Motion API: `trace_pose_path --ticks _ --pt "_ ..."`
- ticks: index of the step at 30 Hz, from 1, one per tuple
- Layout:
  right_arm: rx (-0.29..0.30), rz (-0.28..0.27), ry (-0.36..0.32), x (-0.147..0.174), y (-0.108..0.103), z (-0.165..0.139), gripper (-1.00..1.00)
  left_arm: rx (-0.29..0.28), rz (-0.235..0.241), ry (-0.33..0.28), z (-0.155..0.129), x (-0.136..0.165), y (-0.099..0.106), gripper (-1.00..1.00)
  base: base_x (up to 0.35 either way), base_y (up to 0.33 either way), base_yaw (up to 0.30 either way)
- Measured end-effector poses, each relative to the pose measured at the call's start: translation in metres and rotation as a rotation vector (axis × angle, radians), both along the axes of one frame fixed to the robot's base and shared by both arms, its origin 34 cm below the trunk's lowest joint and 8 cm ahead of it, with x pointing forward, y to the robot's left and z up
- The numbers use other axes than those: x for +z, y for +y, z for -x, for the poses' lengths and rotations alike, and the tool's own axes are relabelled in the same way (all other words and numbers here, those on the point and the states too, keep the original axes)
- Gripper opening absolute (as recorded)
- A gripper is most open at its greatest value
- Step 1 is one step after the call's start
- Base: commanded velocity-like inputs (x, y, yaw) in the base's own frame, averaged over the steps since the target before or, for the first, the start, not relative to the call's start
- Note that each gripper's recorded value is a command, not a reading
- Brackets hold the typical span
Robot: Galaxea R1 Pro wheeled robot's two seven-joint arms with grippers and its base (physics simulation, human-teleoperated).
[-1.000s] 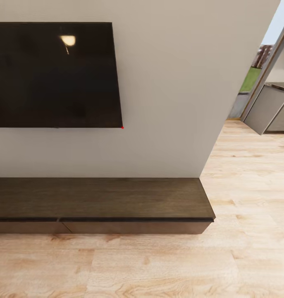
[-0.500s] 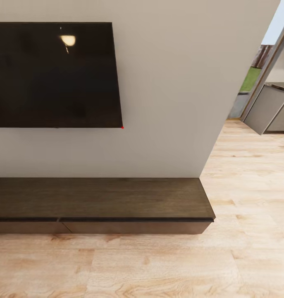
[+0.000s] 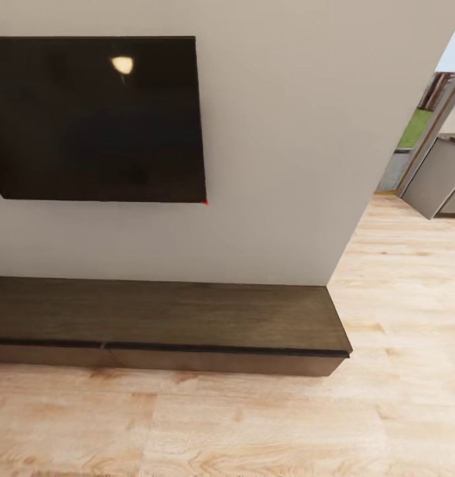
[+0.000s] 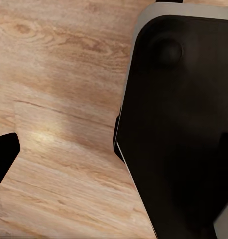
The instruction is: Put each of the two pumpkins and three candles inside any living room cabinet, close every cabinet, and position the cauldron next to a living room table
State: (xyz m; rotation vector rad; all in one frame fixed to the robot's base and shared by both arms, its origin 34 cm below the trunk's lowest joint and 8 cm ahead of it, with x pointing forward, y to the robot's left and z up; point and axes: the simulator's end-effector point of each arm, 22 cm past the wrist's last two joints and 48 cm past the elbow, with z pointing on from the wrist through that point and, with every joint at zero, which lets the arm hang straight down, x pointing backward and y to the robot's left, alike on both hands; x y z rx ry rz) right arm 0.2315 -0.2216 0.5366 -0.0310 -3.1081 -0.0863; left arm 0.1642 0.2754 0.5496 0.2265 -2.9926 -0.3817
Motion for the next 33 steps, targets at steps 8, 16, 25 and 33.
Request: trace_pose_path --ticks 8,16,25,33 --pt "0.0 -0.001 -0.01 0.0 0.0 -0.002 1.0 0.001 0.0 0.0 0.0 0.0 0.0 1.0 -0.279 0.0 0.284" --pt "0.0 -0.001 -0.018 0.0 0.0 -0.004 1.0 0.004 -0.001 -0.002 0.0 0.0 0.0 1.0 -0.203 0.0 0.288" --pt "0.0 0.001 -0.025 0.0 -0.001 -0.005 1.0 0.009 -0.003 -0.002 0.0 0.0 0.001 1.0 -0.008 0.0 0.288" --pt "-0.001 0.011 -0.059 0.0 -0.008 -0.011 1.0 0.003 -0.017 0.012 0.009 0.002 0.009 1.0 0.0 0.0 0.288"
